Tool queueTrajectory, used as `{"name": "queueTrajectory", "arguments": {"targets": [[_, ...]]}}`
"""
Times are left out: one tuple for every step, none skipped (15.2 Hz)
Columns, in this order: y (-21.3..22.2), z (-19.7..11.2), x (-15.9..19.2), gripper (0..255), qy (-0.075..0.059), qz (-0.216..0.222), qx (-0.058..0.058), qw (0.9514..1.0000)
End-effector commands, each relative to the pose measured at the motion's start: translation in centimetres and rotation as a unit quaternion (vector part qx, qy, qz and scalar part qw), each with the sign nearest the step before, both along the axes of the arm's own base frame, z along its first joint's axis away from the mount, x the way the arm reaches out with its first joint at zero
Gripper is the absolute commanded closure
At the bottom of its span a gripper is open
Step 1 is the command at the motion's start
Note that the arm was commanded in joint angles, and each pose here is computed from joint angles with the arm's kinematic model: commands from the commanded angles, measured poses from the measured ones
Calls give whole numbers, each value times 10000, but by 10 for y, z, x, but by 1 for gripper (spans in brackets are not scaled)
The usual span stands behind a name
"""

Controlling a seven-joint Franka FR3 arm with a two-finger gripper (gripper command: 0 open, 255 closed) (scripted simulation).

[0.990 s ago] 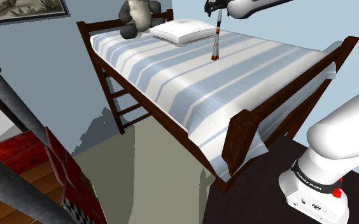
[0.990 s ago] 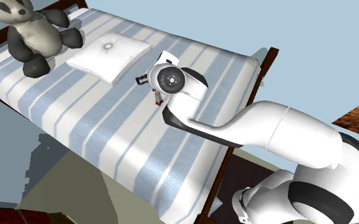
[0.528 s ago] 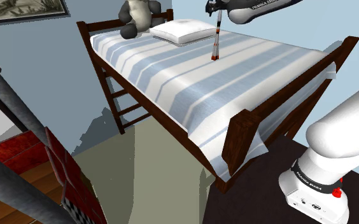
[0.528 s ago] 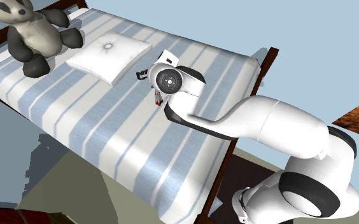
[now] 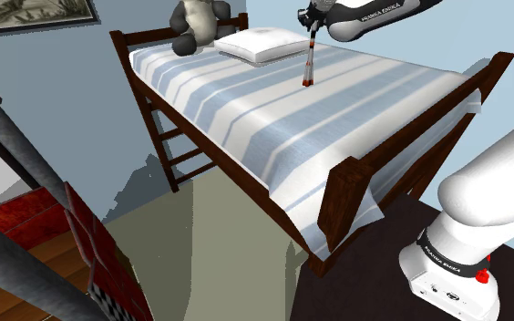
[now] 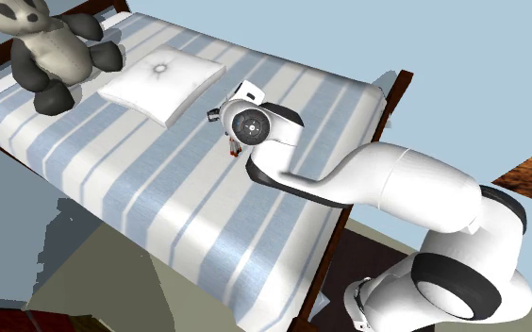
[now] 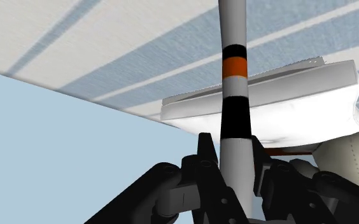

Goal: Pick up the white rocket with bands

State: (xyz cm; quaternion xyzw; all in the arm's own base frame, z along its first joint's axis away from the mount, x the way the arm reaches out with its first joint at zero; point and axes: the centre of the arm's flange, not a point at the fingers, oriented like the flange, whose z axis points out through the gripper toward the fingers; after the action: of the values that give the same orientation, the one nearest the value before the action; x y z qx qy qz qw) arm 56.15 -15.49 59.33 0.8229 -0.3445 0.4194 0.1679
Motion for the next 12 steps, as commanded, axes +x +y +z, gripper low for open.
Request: {"name": "queueTrajectory", "arguments": {"targets": [[0,0,0,255,1,0,1,10000],[0,0,0,255,1,0,1,10000],[0,0,0,255,1,0,1,10000],[0,0,0,255,1,0,1,10000],[0,0,0,255,1,0,1,10000],[0,-1,0,255,1,0,0,10000],[0,5,0,255,1,0,0,10000],[0,10,0,255,1,0,0,10000],[0,15,0,255,1,0,0,10000],[0,21,0,255,1,0,0,10000],[0,26,0,255,1,0,0,10000],[0,31,0,255,1,0,0,10000]]}}
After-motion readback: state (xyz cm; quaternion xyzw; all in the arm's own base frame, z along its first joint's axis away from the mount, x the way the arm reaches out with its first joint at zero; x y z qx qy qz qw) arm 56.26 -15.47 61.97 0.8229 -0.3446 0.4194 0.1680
